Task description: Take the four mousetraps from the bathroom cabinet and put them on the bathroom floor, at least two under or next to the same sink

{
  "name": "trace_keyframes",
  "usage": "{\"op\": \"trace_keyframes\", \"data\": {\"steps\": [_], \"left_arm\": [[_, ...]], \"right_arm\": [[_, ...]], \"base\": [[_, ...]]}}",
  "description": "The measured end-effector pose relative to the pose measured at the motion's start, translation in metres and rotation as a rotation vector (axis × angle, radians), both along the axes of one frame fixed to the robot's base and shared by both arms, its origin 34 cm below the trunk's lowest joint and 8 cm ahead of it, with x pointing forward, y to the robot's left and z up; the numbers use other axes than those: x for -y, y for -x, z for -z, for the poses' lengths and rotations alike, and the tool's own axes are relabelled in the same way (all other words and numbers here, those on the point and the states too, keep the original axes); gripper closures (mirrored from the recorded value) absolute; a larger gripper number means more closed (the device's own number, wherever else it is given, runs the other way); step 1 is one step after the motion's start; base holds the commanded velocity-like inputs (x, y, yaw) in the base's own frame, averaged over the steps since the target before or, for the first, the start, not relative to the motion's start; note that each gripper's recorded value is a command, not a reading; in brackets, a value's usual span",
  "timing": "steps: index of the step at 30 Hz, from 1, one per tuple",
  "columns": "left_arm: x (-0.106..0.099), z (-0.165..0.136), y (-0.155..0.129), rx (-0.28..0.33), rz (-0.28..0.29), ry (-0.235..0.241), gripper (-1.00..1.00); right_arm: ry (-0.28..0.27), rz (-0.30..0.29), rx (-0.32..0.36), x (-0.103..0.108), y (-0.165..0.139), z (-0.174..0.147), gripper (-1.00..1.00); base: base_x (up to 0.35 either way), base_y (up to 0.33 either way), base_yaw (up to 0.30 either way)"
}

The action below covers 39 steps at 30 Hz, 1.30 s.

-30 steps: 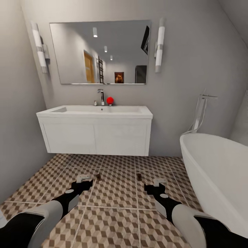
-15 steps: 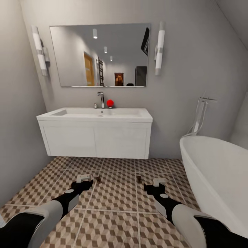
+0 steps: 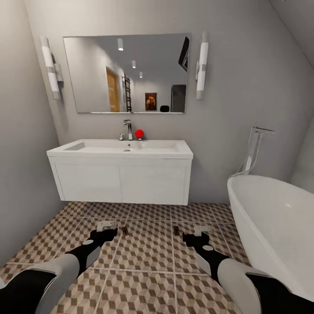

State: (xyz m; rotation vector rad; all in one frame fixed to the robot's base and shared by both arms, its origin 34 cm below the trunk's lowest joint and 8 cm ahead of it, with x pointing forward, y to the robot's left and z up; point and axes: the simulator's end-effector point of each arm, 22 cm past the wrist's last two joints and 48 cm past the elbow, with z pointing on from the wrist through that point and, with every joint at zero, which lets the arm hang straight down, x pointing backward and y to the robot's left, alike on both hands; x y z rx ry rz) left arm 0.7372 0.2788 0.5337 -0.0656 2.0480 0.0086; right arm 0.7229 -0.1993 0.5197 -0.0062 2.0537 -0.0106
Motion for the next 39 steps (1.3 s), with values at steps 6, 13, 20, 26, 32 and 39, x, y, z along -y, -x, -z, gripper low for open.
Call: {"op": "trace_keyframes", "data": {"steps": [6, 13, 20, 26, 32, 39], "left_arm": [[0.000, -0.013, -0.003, 0.000, 0.000, 0.000, -1.00], [0.000, -0.028, -0.007, 0.000, 0.000, 0.001, -1.00], [0.000, -0.043, -0.010, -0.001, 0.000, 0.000, -1.00], [0.000, -0.056, -0.012, -0.001, 0.000, 0.000, -1.00], [0.000, -0.068, -0.015, -0.001, 0.000, 0.000, -1.00], [0.000, -0.083, -0.017, -0.002, 0.000, 0.001, -1.00]], "right_arm": [[0.000, 0.000, 0.000, 0.000, -0.003, -0.013, -1.00], [0.001, 0.001, 0.000, 0.001, -0.006, -0.028, -1.00], [0.001, 0.001, 0.001, 0.001, -0.010, -0.044, -1.00], [0.002, 0.000, 0.001, 0.001, -0.012, -0.056, -1.00], [0.002, 0.000, 0.001, 0.001, -0.015, -0.069, -1.00], [0.003, -0.001, 0.000, 0.001, -0.017, -0.083, -1.00]], "base": [[0.000, 0.000, 0.000], [0.000, 0.000, 0.000], [0.000, 0.000, 0.000], [0.000, 0.000, 0.000], [0.000, 0.000, 0.000], [0.000, 0.000, 0.000]]}}
